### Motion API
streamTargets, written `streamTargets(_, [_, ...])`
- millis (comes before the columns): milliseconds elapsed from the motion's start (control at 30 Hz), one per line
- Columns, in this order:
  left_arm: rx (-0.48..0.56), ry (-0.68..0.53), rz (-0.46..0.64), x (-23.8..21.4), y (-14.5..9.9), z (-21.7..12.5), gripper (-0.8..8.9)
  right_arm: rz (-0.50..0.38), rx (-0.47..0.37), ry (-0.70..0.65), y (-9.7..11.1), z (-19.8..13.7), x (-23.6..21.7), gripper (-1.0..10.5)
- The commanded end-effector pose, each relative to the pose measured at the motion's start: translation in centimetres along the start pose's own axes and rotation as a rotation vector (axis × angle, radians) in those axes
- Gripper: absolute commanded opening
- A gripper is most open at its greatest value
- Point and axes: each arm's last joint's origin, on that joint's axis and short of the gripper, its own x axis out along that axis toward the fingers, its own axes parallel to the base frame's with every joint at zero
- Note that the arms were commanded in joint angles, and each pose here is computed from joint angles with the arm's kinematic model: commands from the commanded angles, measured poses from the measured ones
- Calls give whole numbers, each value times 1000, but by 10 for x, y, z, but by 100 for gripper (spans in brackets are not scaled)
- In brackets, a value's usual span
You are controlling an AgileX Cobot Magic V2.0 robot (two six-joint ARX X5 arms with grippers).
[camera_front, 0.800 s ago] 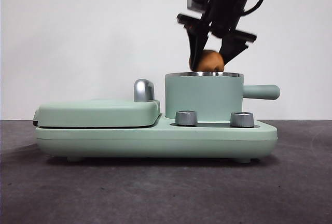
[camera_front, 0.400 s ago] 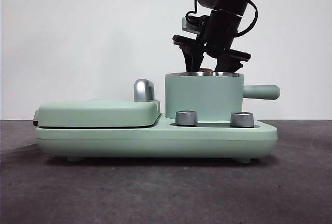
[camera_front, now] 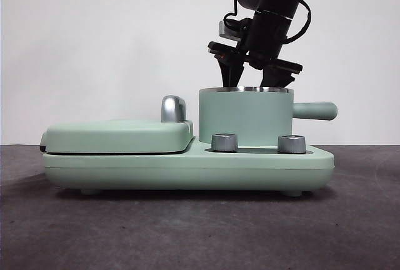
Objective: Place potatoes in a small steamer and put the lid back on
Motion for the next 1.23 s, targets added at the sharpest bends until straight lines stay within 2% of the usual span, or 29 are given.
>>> streamTargets(33, [18,-51,0,-6,-1,8,5,4,-18,2,3,2,4,404])
streamTargets(200, [19,-50,-2,-5,-2,7,5,3,-20,-17,4,5,3,437])
streamTargets(333, [18,-47,-3,-5,-2,7,5,5,-3,-35,7,9,-16,437])
streamTargets(500, [19,-34,-13,-3,-5,6,5,-9,-25,-97,15,15,-71,437])
streamTargets(633, [24,-13,-25,3,-9,2,5,-35,-23,-98,19,2,-113,436])
streamTargets(800, [36,9,-47,9,-17,-2,5,-104,-21,-116,20,-22,-165,436])
streamTargets(933, [48,8,-66,10,-25,-1,5,-110,-24,-174,21,-48,-204,436])
streamTargets(1067, [60,8,-86,10,-32,-1,5,-106,-26,-205,20,-90,-233,436])
streamTargets(1233, [79,10,-118,10,-45,-2,5,-91,-34,-238,16,-149,-250,437])
